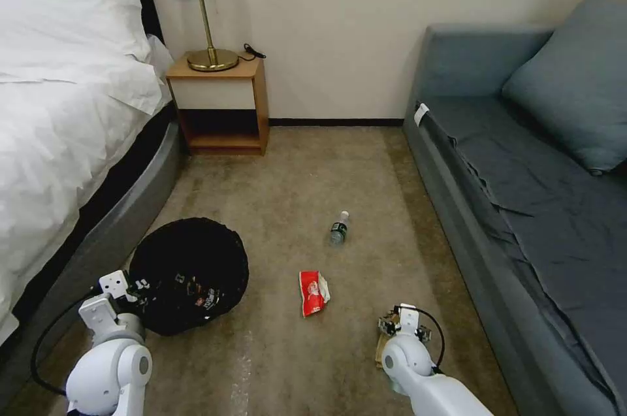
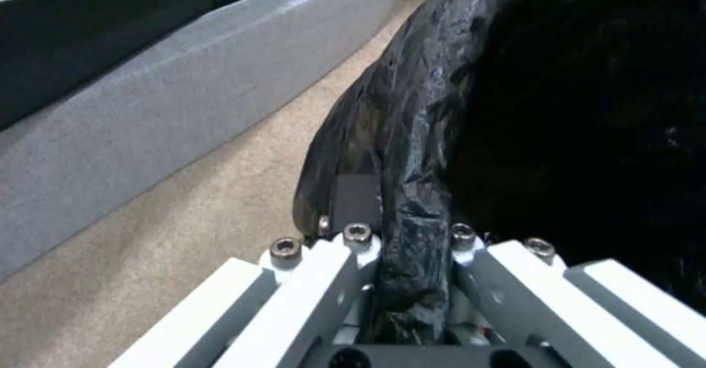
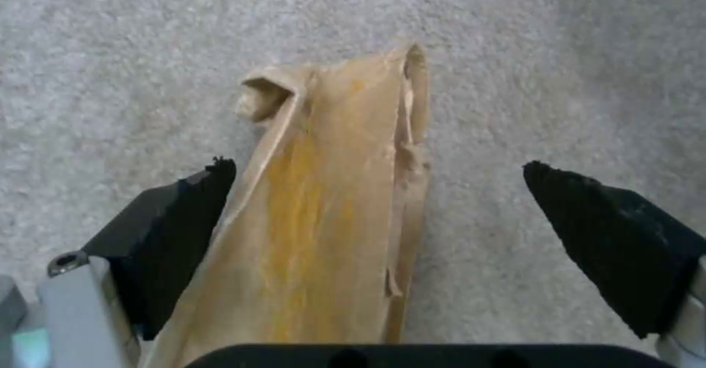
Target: Pick up the trash bin, then pick up the garbage on the floor and place it into the trash bin.
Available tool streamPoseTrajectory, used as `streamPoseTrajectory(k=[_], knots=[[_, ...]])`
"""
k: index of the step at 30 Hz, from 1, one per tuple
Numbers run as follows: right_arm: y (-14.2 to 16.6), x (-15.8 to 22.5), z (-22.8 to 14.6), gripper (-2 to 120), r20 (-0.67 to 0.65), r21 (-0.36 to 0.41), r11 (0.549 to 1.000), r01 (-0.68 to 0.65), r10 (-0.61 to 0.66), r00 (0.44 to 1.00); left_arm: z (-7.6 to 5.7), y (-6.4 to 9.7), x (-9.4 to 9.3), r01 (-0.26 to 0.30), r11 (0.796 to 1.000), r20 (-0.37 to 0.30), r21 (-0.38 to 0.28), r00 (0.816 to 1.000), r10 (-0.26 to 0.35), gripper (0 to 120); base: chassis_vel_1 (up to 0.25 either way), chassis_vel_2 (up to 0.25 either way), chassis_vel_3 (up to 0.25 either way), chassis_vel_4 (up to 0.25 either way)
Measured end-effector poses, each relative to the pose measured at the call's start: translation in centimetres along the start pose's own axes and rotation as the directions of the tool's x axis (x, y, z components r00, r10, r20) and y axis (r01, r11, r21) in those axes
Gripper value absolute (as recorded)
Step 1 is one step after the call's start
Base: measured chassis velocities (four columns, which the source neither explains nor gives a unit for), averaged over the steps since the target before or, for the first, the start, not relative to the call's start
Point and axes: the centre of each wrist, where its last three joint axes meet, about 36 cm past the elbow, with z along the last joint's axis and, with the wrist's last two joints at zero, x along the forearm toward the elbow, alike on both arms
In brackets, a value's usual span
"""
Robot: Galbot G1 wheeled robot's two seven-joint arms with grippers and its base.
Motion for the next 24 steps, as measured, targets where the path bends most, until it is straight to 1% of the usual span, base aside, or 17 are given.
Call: streamPoseTrajectory(k=[8,11,13,15,16,19,20,21,24], knots=[[-0.7,0.7,1.0,100,0.003,0.028,1.0,0.001,-0.001,1.0,0.1,-0.4,-0.4,-0.009,1.0,-0.003,0.005,1.0,0.009,2,0.0,0.0,0.0,0.0],[-0.6,0.9,1.3,98,0.0,0.034,0.999,0.003,-0.003,1.0,0.2,-0.4,-0.4,-0.012,1.0,-0.004,0.005,1.0,0.012,2,0.0,0.0,0.0,0.0],[-0.5,1.0,1.5,90,0.001,0.037,0.999,0.004,-0.004,1.0,0.2,-0.5,-0.4,-0.013,1.0,-0.005,0.005,1.0,0.013,2,0.0,0.0,0.0,0.0],[-0.4,1.0,1.6,89,0.001,0.039,0.999,0.004,-0.004,1.0,0.2,-0.5,-0.5,-0.013,1.0,-0.005,0.004,1.0,0.013,2,0.0,0.0,0.0,0.0],[-0.4,1.0,1.7,82,0.003,0.04,0.999,0.005,-0.005,1.0,0.2,-0.5,-0.5,-0.014,1.0,-0.005,0.004,1.0,0.014,2,0.0,0.0,0.0,0.0],[-0.4,1.0,1.7,71,0.01,0.04,0.999,0.005,-0.005,1.0,0.2,-0.5,-0.5,-0.014,1.0,-0.003,0.004,1.0,0.014,2,0.0,0.0,0.0,0.0],[-0.4,1.0,1.7,64,0.012,0.04,0.999,0.004,-0.005,1.0,0.1,-0.5,-0.5,-0.014,1.0,-0.002,0.003,1.0,0.014,2,0.0,0.0,0.0,0.0],[-0.4,1.0,1.7,64,0.012,0.04,0.999,0.004,-0.005,1.0,0.1,-0.5,-0.5,-0.014,1.0,-0.002,0.003,1.0,0.014,2,0.0,0.0,0.0,0.0],[-0.5,1.1,1.7,52,0.018,0.041,0.999,0.004,-0.005,1.0,0.2,-0.5,-0.5,-0.015,1.0,-0.003,0.003,1.0,0.015,2,0.0,0.0,0.0,0.0]])
